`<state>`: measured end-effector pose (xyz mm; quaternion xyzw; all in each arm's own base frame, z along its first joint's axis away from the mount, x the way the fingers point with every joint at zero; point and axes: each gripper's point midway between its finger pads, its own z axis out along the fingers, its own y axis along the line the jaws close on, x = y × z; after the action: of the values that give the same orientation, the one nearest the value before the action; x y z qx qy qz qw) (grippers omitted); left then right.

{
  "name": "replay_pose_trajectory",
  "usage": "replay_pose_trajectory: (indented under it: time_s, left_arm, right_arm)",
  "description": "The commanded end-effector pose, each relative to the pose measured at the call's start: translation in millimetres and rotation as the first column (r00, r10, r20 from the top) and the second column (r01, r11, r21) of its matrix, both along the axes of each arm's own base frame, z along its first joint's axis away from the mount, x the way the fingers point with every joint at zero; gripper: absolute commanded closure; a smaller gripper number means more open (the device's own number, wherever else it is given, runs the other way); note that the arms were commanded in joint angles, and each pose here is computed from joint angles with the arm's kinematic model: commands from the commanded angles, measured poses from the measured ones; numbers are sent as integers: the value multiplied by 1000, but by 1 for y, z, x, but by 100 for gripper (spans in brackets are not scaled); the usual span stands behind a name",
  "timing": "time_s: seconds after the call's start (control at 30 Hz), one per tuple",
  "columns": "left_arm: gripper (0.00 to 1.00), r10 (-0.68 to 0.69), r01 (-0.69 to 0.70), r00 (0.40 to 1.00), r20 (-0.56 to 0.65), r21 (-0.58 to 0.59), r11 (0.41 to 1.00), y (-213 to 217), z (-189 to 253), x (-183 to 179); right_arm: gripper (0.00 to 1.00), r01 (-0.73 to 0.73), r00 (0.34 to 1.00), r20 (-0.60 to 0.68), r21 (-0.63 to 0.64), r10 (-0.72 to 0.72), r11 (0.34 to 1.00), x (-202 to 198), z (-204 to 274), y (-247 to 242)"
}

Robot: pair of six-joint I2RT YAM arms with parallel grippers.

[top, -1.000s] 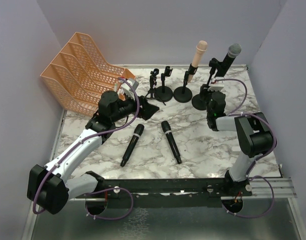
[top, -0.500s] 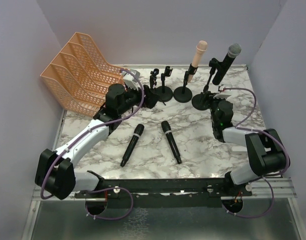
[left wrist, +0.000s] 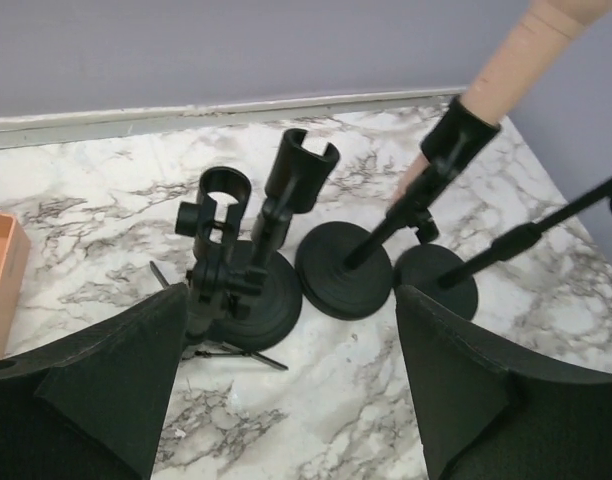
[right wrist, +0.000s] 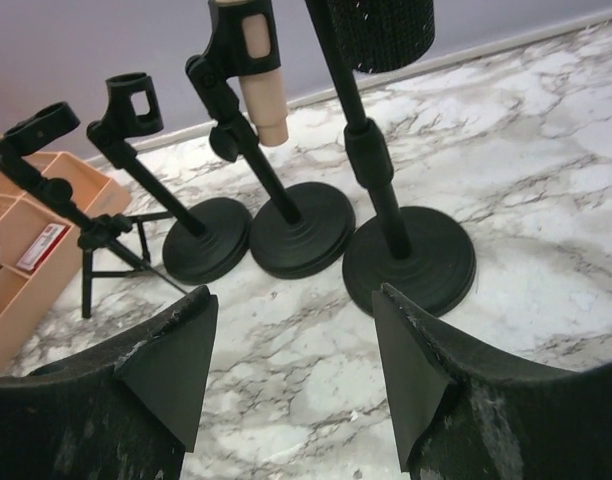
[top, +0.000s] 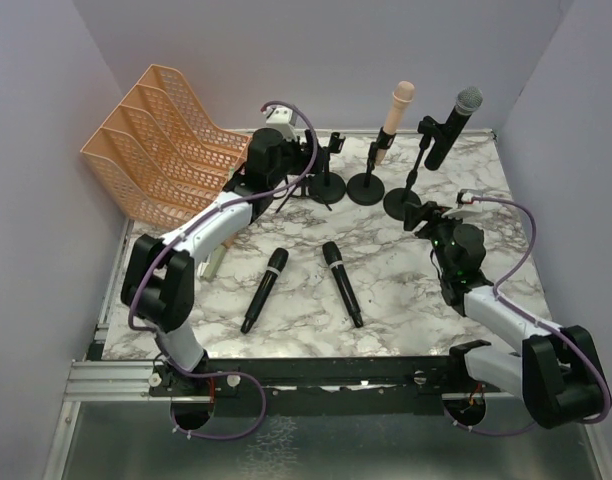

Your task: Attach the microphones to the stand

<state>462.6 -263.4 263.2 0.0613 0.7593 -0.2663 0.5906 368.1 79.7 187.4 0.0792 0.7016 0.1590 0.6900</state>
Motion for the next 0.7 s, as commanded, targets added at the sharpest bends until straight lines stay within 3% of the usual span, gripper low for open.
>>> replay_pose_trajectory:
  time_s: [0.0,0.23,0.47,0.6,0.67]
  left_arm:
    - [18,113,-111,991,-69,26,993,9,-14,38]
    - [21,71,-64,993,-92,76,995,-6,-36,58]
    - [23,26,-10,995,-97,165,986,-5,-63,53]
    - [35,15,-1,998,-69,192,981,-2,-65,51]
    - [46,10,2,998,-57,207,978,-2,-65,53]
  right_arm:
    - [33,-103,989,-101,57,109,993,-19,-19,19]
    - [35,-167,970,-159,104,183,980,-35,-26,31]
    - [36,-169,968,-168,116,187,979,-38,-25,32]
    - [36,-174,966,-175,117,193,978,-36,-24,33]
    - [37,-182,964,-174,121,201,976,-36,-23,35]
